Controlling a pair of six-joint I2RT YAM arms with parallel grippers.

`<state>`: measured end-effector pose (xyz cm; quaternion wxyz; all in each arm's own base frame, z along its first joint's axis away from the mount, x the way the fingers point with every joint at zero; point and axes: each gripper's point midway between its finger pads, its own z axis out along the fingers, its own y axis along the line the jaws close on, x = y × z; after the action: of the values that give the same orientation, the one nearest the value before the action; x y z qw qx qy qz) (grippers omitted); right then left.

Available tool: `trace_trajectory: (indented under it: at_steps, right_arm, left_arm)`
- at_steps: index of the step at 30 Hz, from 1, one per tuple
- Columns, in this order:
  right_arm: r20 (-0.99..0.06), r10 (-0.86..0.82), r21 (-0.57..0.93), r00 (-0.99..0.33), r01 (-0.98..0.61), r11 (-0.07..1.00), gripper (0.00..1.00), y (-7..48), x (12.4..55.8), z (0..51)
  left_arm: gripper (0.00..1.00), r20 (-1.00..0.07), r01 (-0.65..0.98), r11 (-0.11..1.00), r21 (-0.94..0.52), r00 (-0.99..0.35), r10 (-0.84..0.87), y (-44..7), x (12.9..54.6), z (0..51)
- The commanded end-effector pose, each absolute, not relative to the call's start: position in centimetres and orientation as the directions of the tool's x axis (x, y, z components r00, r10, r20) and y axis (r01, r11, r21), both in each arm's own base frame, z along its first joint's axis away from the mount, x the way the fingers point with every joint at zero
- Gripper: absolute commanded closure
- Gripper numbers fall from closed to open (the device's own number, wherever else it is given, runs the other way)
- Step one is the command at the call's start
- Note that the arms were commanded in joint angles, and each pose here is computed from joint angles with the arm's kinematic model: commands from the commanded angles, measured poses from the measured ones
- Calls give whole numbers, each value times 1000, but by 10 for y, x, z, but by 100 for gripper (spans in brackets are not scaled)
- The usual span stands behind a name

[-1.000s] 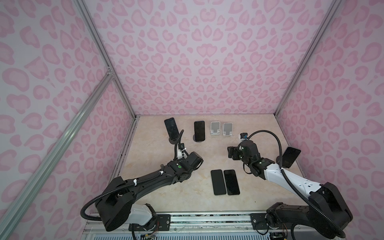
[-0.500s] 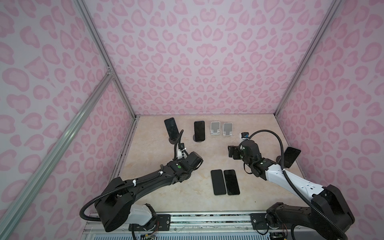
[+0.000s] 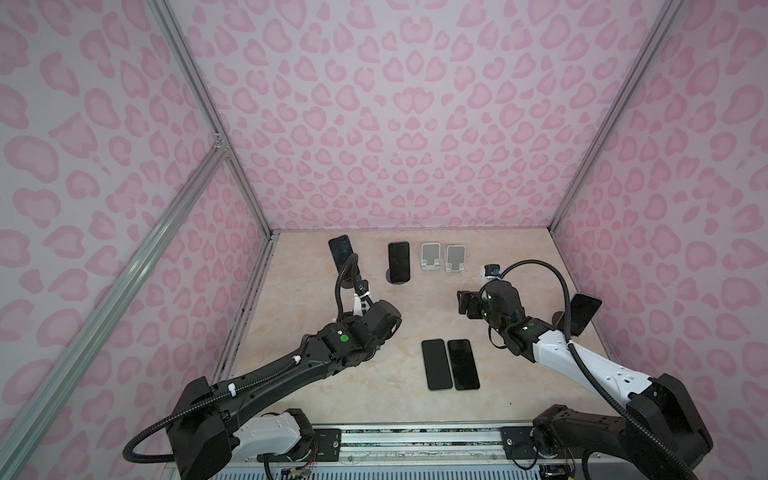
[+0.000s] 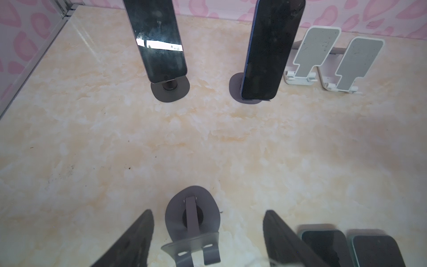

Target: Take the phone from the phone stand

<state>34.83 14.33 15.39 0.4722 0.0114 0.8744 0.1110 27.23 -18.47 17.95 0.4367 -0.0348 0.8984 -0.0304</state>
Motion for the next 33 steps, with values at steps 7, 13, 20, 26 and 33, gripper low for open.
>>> trace_trajectory:
  at_steps: [7,13,20,26,33]
  right_arm:
    - [-838,144,201,-526,-53,978,12,136,349,159]
    - [-845,144,196,-514,-47,979,12,133,348,163]
    - [-847,141,189,-513,-43,981,12,132,348,163]
    - [-846,140,189,-515,-43,981,12,132,348,162]
    - [-847,138,185,-514,-41,982,12,131,348,161]
  left_arm:
    - [39,-780,0,994,-114,-619,-89,-213,255,197]
    - [39,-719,25,986,-168,-687,-105,-241,244,178]
    - [40,-593,71,983,-170,-804,-45,-266,230,144]
    - [40,-514,95,987,-131,-858,14,-274,222,113]
    - [40,-445,109,988,-105,-894,51,-283,217,87]
